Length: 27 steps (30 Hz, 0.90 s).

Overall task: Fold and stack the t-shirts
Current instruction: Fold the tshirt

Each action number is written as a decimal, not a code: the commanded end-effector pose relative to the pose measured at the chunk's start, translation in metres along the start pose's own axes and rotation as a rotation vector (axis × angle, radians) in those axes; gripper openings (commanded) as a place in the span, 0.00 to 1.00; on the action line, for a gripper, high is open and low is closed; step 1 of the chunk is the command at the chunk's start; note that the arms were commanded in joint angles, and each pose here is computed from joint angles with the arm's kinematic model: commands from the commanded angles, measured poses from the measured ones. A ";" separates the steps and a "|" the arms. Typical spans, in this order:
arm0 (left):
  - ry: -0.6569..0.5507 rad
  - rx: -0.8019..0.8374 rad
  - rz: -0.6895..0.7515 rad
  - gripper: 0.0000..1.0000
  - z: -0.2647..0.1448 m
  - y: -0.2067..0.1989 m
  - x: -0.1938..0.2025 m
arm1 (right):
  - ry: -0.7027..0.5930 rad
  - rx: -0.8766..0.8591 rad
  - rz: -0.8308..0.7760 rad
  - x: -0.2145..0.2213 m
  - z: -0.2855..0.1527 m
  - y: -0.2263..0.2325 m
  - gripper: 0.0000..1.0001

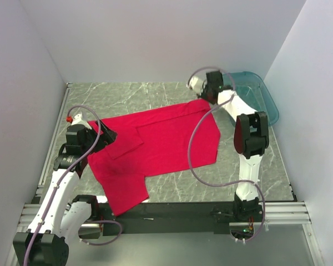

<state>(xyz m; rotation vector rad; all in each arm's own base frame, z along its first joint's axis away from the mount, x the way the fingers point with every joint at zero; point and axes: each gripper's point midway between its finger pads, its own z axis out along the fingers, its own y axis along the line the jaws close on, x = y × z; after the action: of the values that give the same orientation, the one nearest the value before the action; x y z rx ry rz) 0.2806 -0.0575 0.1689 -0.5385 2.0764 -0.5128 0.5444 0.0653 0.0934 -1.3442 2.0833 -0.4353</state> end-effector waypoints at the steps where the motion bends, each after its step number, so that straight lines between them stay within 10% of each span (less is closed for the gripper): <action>1: -0.026 0.034 -0.007 0.99 -0.001 -0.007 -0.006 | -0.106 -0.075 0.241 -0.037 -0.016 -0.008 0.25; 6: -0.026 0.042 -0.005 0.99 -0.002 -0.008 -0.007 | -0.085 -0.141 0.345 -0.040 0.007 0.009 0.11; 27: -0.013 0.043 -0.012 0.99 0.001 -0.007 -0.004 | -0.040 -0.099 0.360 -0.028 0.025 0.007 0.10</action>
<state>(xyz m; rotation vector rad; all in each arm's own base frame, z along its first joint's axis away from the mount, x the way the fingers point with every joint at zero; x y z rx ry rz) 0.2805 -0.0597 0.1659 -0.5367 2.0804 -0.5368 0.5493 0.0920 0.0271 -1.0578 2.3813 -0.1305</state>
